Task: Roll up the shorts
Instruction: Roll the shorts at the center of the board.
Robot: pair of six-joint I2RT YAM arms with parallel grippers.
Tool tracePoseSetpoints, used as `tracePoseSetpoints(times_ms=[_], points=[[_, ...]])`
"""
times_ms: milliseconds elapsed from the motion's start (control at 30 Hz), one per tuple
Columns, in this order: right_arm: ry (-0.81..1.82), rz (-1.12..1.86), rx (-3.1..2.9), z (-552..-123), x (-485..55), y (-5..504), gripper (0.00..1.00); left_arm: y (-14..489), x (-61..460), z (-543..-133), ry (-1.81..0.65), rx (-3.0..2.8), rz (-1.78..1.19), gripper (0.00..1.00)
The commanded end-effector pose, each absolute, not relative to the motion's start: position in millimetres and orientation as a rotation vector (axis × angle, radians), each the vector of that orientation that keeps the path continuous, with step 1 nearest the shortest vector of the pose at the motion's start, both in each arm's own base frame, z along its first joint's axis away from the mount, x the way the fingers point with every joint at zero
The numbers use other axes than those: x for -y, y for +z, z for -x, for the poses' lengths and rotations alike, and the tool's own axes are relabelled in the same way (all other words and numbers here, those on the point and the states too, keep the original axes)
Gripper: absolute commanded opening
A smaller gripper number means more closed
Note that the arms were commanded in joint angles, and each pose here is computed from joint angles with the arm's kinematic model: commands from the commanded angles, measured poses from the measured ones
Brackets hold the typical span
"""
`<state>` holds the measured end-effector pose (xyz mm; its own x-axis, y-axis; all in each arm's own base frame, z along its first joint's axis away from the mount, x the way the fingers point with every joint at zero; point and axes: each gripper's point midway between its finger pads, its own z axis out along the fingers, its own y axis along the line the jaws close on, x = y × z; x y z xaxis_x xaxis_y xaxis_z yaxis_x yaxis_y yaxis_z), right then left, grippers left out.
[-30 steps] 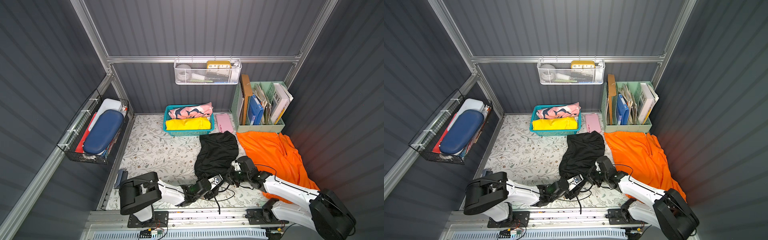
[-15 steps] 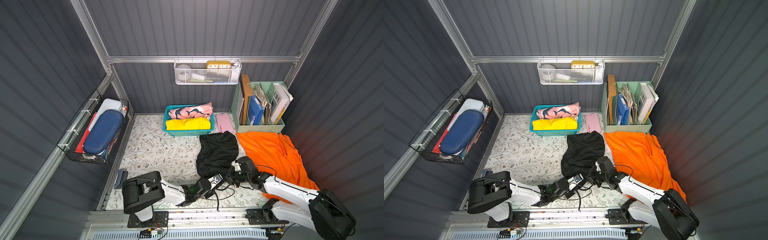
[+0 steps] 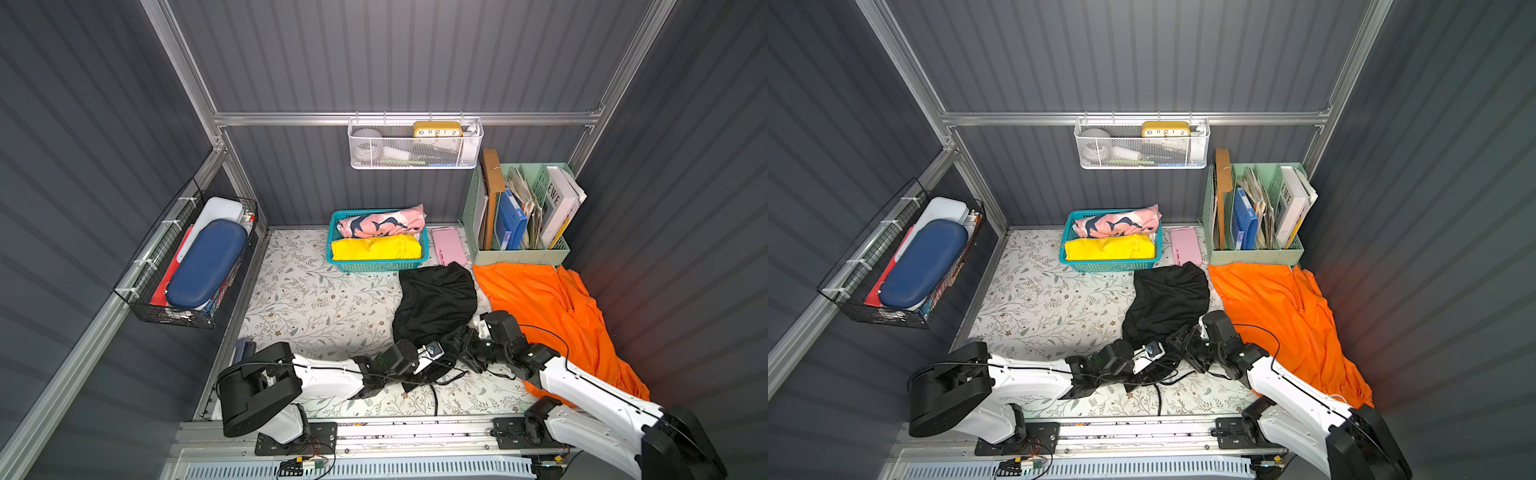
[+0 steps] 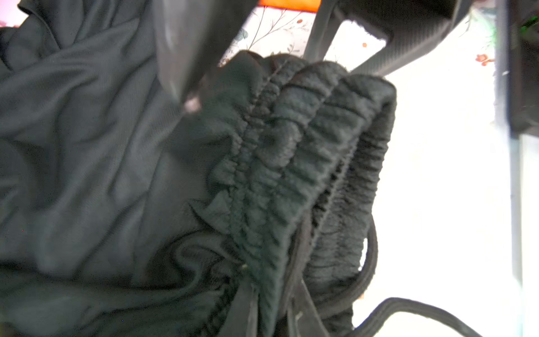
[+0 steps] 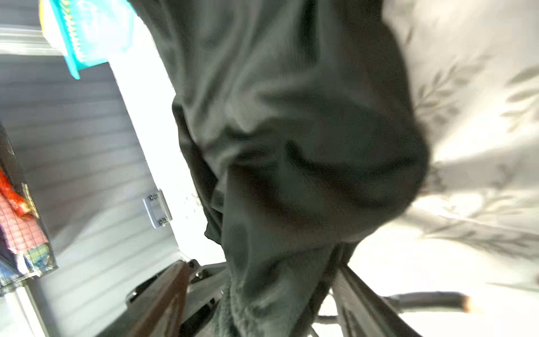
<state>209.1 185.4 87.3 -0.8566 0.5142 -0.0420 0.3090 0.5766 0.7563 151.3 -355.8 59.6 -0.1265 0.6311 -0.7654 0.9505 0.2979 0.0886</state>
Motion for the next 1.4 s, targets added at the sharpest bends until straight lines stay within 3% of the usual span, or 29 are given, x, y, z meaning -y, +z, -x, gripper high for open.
tracePoseSetpoints(times_ms=[0, 200, 600, 833, 1100, 1367], points=[[1.063, -0.693, -2.558, -206.9, -169.4, 84.3, 0.88, 72.5, 358.9, -143.9, -0.607, -1.807, -1.499, 0.05], [1.057, -0.617, -2.607, -198.1, -169.3, 86.4, 0.89, 77.2, 362.2, -148.8, -0.693, -1.817, -1.541, 0.04], [0.760, -0.237, -2.564, -202.0, -143.0, 124.3, 0.86, 115.2, 366.6, -178.1, -0.993, -1.853, -1.716, 0.02], [0.605, -0.015, -2.448, -202.4, -125.3, 144.1, 0.81, 108.7, 368.0, -185.0, -1.161, -1.913, -1.814, 0.00], [0.613, 0.324, -2.137, -205.2, -137.8, 191.0, 0.82, 103.2, 373.9, -217.3, -1.246, -1.948, -1.815, 0.00], [0.487, 0.654, -2.125, -201.9, -144.8, 179.6, 0.83, 84.7, 376.8, -248.8, -1.330, -2.018, -1.827, 0.00]])
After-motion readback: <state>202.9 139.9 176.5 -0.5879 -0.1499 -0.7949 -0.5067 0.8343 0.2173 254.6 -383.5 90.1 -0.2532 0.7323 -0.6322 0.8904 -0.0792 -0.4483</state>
